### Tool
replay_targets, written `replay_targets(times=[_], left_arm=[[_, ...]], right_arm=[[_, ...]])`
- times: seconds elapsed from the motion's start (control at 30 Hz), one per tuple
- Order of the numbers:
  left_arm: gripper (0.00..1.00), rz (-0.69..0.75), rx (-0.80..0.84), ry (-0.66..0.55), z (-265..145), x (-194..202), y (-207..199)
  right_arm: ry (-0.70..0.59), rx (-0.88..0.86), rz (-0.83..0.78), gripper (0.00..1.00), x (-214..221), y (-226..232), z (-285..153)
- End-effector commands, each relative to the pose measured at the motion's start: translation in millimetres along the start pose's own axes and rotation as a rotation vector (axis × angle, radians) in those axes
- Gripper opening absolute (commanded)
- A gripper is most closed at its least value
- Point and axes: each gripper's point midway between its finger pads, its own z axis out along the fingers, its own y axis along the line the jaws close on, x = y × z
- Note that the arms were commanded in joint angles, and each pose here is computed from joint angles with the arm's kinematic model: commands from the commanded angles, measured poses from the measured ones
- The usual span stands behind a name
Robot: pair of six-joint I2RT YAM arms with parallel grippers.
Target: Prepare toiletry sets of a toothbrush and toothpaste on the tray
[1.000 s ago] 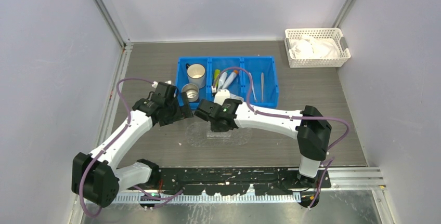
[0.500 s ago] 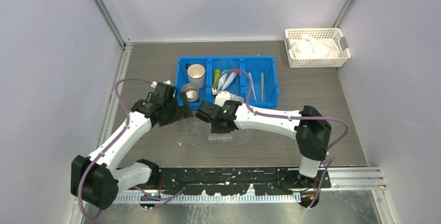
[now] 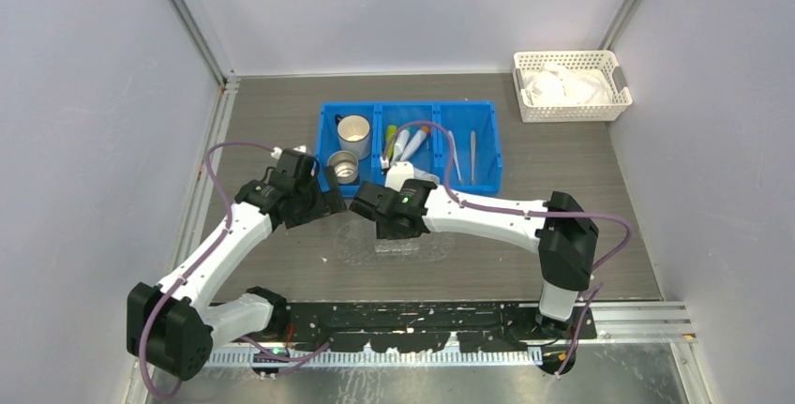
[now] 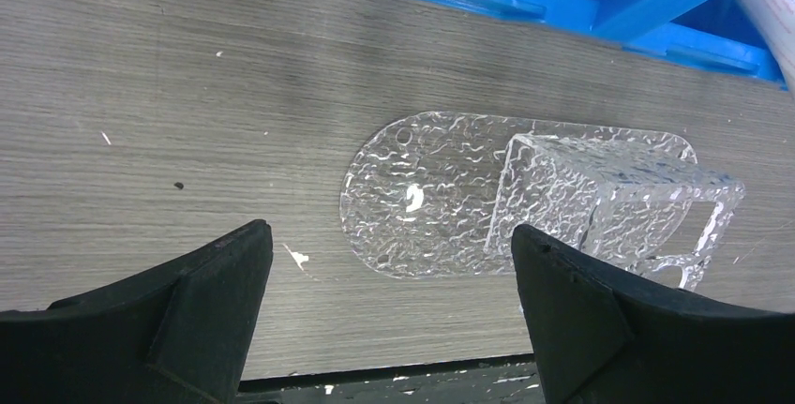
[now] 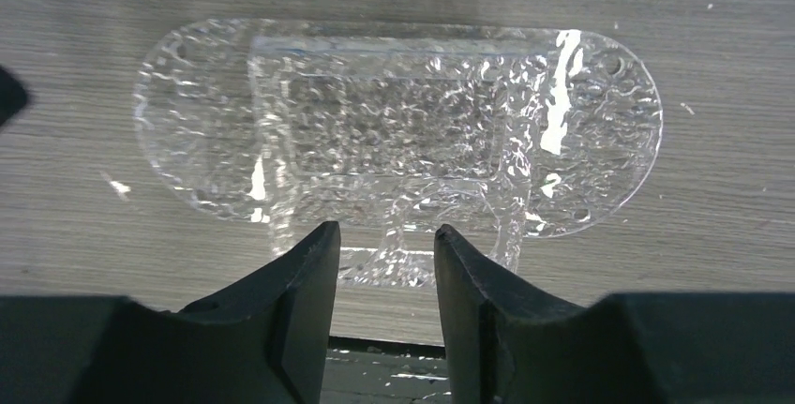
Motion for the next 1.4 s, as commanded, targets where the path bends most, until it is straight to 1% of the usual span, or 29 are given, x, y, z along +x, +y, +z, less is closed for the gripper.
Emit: replay_targets(times=[0.0, 0.07, 0.13, 0.2, 0.3, 0.37, 0.47, 0.53, 0.6, 0.63, 0.77, 0.8, 0.87, 0.93, 0.97, 1.0, 1.03, 1.07, 1.1, 1.13, 1.2, 1.37], left_arm=[[1.0, 0.02, 0.002, -0.046, -14, -13, -1], [1.0, 0.028, 0.004, -0.06, -18, -17, -2], [1.0, 0.039, 0.01, -0.07, -20, -21, -4], [1.0, 0.05, 0.012, -0.078, -21, -25, -6], [1.0, 0.072, 0.031, -0.099, -20, -36, -13], [1.0, 0.082, 0.046, -0.117, -18, -47, -20], [1.0, 0.093, 0.058, -0.152, -16, -71, -32], [1.0, 0.097, 0.047, -0.146, -6, -86, -38], [1.0, 0.101, 0.04, -0.142, -1, -101, -45], [1.0, 0.105, 0.037, -0.149, 0, -109, -47], [0.99, 0.101, 0.059, -0.179, 12, -135, -58], [0.97, 0.102, 0.073, -0.19, 14, -145, -62], [0.93, 0.113, 0.068, -0.165, 30, -155, -66], [0.87, 0.124, 0.072, -0.17, 38, -167, -73], [0.83, 0.127, 0.09, -0.153, 48, -169, -79], [0.76, 0.128, 0.107, -0.15, 54, -172, -84], [0.7, 0.123, 0.114, -0.149, 62, -175, -87], [0.67, 0.118, 0.118, -0.149, 68, -178, -89], [0.6, 0.114, 0.114, -0.146, 77, -181, -91], [0.56, 0.111, 0.109, -0.141, 84, -183, -92], [0.52, 0.102, 0.084, -0.133, 99, -187, -91], [0.52, 0.077, -0.024, -0.143, 120, -197, -76]], right_arm=[[-0.148, -0.091, 0.041, 0.49, -52, 6, -62], [-0.189, -0.12, 0.044, 0.52, -68, 7, -81], [-0.216, -0.123, 0.031, 0.54, -81, 0, -92], [-0.226, -0.141, 0.017, 0.55, -96, -6, -98], [-0.225, -0.148, 0.022, 0.55, -124, -31, -91], [-0.24, -0.16, 0.052, 0.54, -144, -50, -85], [-0.27, -0.224, 0.096, 0.52, -175, -67, -75], [-0.252, -0.251, 0.098, 0.51, -196, -65, -57], [-0.216, -0.253, 0.055, 0.49, -215, -53, -41], [-0.208, -0.261, 0.029, 0.46, -225, -43, -37], [-0.179, -0.319, -0.027, 0.46, -257, -3, -15], [-0.173, -0.321, -0.04, 0.46, -262, 2, -12], [-0.17, -0.321, -0.048, 0.46, -271, 10, -1], [-0.162, -0.326, -0.041, 0.46, -273, 10, 5], [-0.157, -0.326, -0.032, 0.46, -272, 8, 8], [-0.153, -0.33, -0.023, 0.46, -271, 6, 11], [-0.148, -0.326, -0.014, 0.46, -266, 1, 10], [-0.15, -0.318, -0.005, 0.46, -264, -5, 11], [-0.159, -0.316, -0.001, 0.46, -264, -11, 8], [-0.165, -0.313, 0.0, 0.46, -263, -16, 5], [-0.17, -0.294, -0.004, 0.46, -261, -29, -2], [-0.186, -0.275, -0.004, 0.47, -255, -54, -17]])
